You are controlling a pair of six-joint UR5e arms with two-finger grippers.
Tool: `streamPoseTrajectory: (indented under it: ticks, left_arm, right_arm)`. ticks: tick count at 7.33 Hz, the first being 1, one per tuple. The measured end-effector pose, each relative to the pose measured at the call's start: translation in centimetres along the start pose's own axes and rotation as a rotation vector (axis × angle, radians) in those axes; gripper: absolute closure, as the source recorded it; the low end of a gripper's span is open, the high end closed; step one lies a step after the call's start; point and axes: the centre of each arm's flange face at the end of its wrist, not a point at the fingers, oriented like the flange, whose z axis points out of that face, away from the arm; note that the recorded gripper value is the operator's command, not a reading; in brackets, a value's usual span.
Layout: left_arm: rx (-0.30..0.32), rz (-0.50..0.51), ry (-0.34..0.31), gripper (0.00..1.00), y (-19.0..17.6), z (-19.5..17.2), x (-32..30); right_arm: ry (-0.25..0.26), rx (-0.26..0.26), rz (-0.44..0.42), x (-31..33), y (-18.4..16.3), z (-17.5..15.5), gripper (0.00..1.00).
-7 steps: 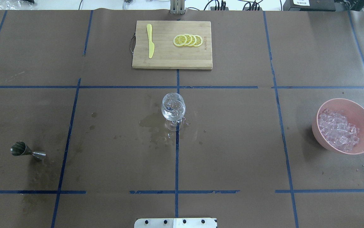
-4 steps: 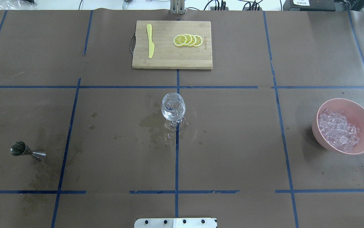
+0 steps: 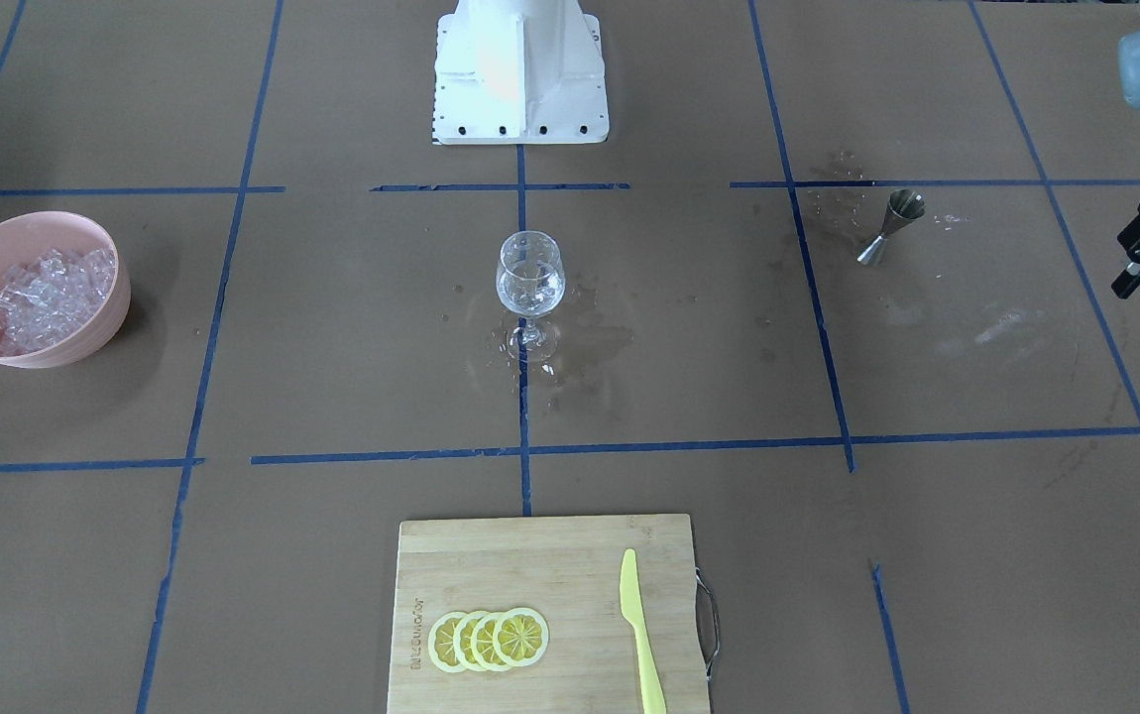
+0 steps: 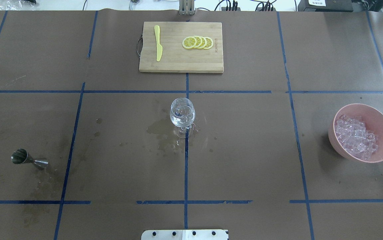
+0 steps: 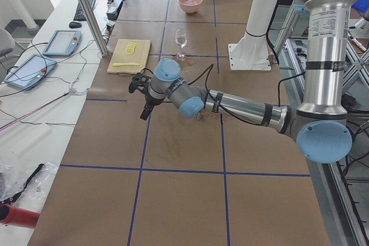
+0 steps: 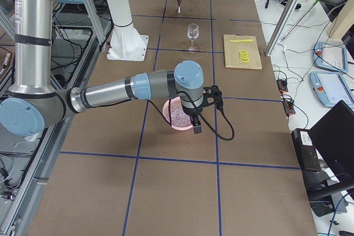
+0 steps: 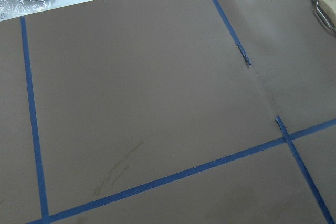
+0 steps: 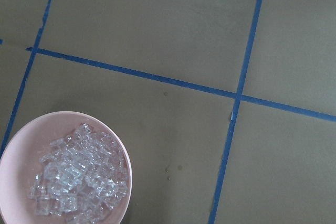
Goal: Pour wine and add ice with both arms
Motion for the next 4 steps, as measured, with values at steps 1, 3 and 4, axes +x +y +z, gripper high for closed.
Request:
streamPoseTrajectory:
  ticks: [1,3,4]
  left_arm:
    - [0.003,-0.019,-0.01,0.0,-0.8,-0.5,-0.1]
    - [0.009,-0.007,-0.019,0.0,0.0,-0.5,-0.8]
    - [0.028,0.023,-0.017,0.0,0.4,-0.5,-1.1]
  right_arm:
    - [-0.006,-0.013,0.014,-1.5,-0.8,0.7,0.0]
    - [-0.011,-0.017,0.043,-4.3,-1.8,1.7,0.0]
    - [-0.015,-0.005,0.083,-5.2,-2.0,2.1,0.0]
